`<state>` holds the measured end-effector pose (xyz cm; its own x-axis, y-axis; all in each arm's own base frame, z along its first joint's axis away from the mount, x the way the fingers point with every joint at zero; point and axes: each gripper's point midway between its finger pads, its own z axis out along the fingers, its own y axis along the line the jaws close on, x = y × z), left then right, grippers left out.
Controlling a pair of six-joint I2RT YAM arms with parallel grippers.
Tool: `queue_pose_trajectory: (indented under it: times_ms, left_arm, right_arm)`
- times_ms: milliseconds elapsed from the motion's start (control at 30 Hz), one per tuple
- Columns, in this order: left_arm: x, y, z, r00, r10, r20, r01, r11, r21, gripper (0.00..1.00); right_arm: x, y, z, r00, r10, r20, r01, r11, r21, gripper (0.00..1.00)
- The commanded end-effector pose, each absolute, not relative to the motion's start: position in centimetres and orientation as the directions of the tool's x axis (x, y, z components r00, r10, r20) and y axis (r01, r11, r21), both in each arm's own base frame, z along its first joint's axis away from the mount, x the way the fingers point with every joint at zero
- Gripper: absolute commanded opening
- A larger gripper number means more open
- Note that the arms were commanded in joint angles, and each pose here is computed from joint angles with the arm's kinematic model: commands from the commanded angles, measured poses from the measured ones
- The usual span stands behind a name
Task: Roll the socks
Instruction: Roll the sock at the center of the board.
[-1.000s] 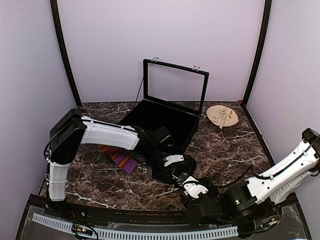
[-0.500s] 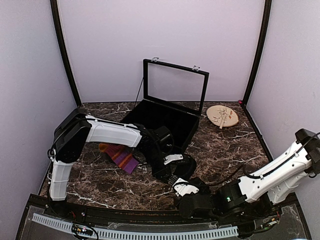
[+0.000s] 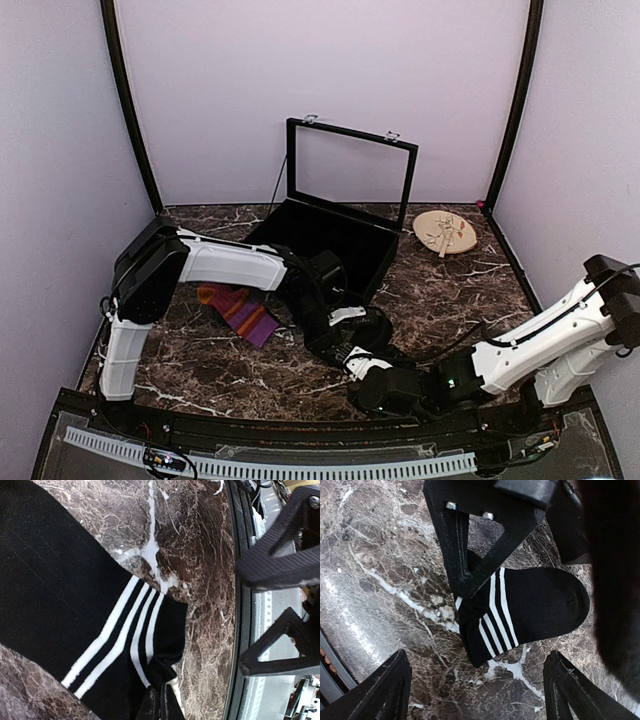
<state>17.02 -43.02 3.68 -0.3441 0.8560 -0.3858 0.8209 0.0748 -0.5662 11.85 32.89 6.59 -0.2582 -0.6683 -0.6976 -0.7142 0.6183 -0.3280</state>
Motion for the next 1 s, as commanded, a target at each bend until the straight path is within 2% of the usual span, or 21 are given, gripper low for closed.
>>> queue_pose_trajectory:
  times_ms: [0, 967]
  left_arm:
    - [16.9, -42.9, 4.3, -0.357, 0.855, -0.375, 0.792, 0.064, -0.607, 0.0]
    - [17.0, -42.6, 4.1, -0.383, 0.853, -0.354, 0.756, 0.07, -0.65, 0.0]
  right_arm:
    - [12.4, 33.3, 6.0, -0.244, -0.677, -0.695, -0.733, 0.597, -0.325, 0.85]
    - [15.4, 33.4, 3.4, -0.284, -0.697, -0.658, -0.752, 0.588, -0.298, 0.83]
